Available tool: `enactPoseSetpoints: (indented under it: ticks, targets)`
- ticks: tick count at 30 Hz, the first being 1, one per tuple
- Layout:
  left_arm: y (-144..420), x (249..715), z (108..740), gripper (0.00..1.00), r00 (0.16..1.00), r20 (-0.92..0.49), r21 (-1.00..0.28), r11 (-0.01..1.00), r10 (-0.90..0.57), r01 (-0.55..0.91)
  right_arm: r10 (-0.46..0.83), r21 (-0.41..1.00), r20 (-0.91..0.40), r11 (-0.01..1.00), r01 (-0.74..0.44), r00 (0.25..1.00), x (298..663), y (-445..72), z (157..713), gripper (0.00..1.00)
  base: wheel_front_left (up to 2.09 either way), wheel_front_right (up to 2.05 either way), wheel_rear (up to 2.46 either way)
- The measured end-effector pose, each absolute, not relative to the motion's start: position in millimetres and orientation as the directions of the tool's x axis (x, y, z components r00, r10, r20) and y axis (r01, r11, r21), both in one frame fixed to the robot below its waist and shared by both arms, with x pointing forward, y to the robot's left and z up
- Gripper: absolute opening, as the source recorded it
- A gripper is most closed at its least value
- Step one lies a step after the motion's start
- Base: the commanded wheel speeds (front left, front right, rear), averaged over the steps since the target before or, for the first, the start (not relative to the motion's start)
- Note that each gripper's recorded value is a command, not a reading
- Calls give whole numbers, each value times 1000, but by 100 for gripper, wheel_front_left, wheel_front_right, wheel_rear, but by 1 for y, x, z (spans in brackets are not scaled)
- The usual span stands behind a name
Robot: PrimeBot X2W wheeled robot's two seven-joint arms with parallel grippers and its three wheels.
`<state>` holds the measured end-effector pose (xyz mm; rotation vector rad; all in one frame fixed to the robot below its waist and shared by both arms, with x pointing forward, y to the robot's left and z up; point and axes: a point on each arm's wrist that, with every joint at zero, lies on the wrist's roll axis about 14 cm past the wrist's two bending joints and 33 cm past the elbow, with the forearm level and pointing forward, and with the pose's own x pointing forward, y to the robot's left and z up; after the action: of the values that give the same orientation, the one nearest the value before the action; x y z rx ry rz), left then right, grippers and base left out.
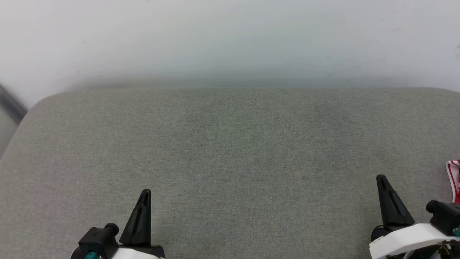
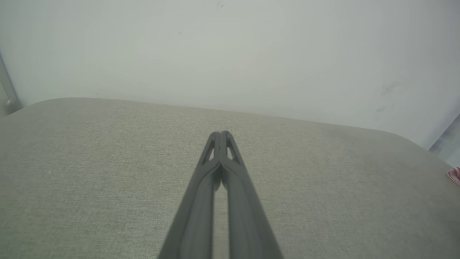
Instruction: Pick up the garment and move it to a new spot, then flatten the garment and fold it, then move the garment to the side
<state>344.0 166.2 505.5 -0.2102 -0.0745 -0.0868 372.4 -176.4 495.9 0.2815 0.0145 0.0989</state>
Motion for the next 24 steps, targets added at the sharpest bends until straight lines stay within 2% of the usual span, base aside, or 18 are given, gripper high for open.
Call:
enactPoseSetpoints:
  ticks: [24]
  targets:
    - [184, 355, 494, 0, 1000, 12, -578, 816, -1, 7, 37, 617, -47, 787, 0, 998, 375, -188, 489, 0, 0, 0, 0]
